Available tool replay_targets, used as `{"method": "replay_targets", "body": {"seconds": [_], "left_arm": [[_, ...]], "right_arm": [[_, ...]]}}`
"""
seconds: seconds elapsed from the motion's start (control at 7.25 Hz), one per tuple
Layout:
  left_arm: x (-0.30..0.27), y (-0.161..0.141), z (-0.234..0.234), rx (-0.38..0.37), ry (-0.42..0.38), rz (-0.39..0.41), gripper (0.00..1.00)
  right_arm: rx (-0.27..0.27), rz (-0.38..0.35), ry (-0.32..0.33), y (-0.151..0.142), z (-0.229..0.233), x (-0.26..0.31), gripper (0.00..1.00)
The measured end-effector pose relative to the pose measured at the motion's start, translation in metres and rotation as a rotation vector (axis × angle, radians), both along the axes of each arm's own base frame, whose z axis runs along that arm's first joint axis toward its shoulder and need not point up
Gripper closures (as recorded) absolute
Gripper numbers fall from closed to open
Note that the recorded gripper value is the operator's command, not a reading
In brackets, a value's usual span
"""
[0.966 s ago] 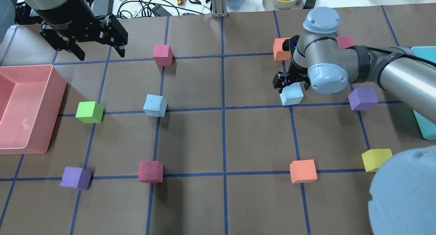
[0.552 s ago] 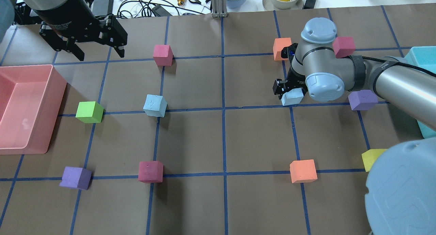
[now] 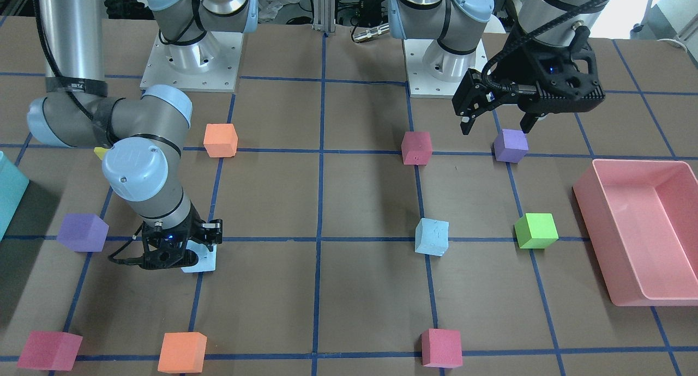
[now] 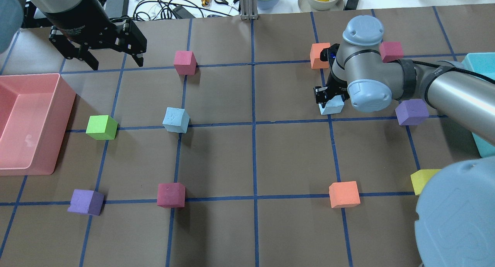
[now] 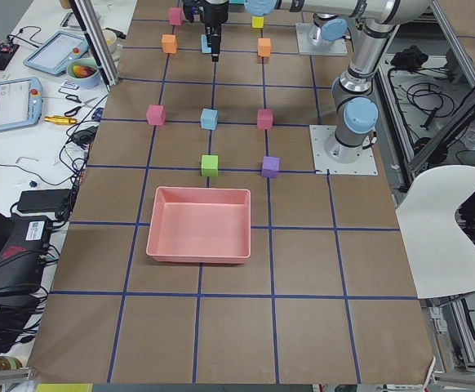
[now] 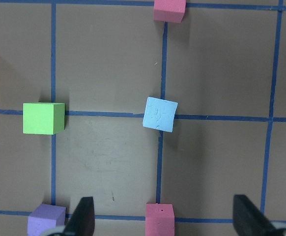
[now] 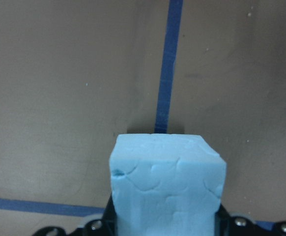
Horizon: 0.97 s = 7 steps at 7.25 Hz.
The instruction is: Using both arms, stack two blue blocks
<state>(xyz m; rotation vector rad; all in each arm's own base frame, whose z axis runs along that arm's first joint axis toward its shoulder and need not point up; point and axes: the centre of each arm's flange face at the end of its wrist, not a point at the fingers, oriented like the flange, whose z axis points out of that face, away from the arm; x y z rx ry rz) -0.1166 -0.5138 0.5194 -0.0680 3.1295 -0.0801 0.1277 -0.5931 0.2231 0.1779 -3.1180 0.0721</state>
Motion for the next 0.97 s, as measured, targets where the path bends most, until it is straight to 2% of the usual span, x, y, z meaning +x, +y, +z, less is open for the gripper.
{"method": "replay_targets", "body": {"seconds": [0.14,0.41,0.69,0.97], "left_arm": [[0.002,-0.006,-0.012,0.022,0.002,-0.017,0.00],[0.003,-0.025,-0.065,0.027,0.002,-0.067,0.00],[0.005,-0.038,-0.148,0.036,-0.007,-0.130,0.00],[0.005,-0.035,-0.220,0.058,-0.007,-0.149,0.00]], "right_arm": [[-0.031,-0.017,-0.010,-0.012,0.021,0.010,1.00],[-0.060,-0.096,-0.059,-0.034,0.050,0.060,1.00],[-0.067,-0.163,-0.083,-0.045,0.044,0.130,1.00],[-0.066,-0.212,-0.100,-0.053,0.032,0.179,1.00]]}}
